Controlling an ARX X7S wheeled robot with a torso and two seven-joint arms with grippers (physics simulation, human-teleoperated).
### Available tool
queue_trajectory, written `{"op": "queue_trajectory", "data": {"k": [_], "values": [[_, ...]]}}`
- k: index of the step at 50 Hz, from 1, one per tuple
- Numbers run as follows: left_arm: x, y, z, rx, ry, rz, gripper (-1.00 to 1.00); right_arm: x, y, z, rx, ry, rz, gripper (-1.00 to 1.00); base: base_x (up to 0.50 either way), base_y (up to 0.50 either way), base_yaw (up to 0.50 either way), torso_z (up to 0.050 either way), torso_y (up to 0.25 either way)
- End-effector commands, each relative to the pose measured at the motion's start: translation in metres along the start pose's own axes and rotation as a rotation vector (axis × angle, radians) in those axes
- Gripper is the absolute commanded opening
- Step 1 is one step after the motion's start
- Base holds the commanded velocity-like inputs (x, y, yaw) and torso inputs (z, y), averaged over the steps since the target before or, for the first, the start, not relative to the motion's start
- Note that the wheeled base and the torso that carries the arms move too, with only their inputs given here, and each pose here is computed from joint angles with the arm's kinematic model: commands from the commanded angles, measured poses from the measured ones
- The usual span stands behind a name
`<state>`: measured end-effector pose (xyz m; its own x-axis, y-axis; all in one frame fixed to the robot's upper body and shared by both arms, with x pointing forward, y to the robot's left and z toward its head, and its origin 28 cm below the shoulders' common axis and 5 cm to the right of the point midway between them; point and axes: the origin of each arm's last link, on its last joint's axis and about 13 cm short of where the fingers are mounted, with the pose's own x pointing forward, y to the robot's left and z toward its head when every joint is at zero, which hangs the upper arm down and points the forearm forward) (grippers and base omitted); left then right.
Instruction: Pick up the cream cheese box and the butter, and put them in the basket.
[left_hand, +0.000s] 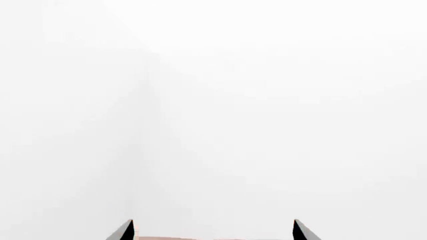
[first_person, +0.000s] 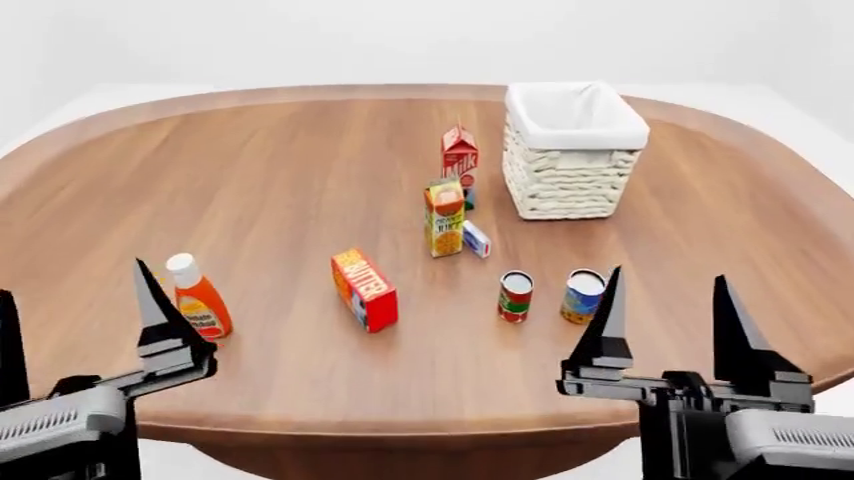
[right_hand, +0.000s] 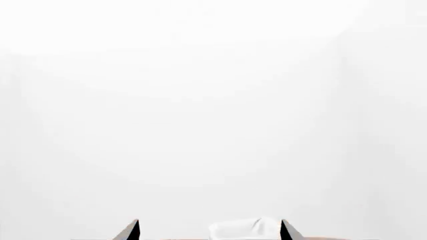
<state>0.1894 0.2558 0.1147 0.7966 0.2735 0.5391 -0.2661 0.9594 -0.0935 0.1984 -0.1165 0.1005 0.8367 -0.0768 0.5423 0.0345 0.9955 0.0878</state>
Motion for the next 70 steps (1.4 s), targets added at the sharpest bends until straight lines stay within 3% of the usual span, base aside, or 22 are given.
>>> {"op": "queue_trajectory", "data": {"k": [1,24,70], "values": [[0.002,0.013,0.034,0.031,-0.160,0.063,1.00,0.002,-0.001,0.036,0.025,-0.169,0.024,1.00,0.50,0.00,0.00,0.000,0.000],[0.001,0.015,0.035,0.025,-0.161,0.070,1.00,0.003,0.001,0.053,0.039,-0.195,0.049,1.00,0.50,0.00,0.00,0.000,0.000],[0.000,0.012,0.043,0.015,-0.181,0.036,1.00,0.001,0.002,0.054,0.049,-0.195,0.064,1.00,0.50,0.00,0.00,0.000,0.001]]}}
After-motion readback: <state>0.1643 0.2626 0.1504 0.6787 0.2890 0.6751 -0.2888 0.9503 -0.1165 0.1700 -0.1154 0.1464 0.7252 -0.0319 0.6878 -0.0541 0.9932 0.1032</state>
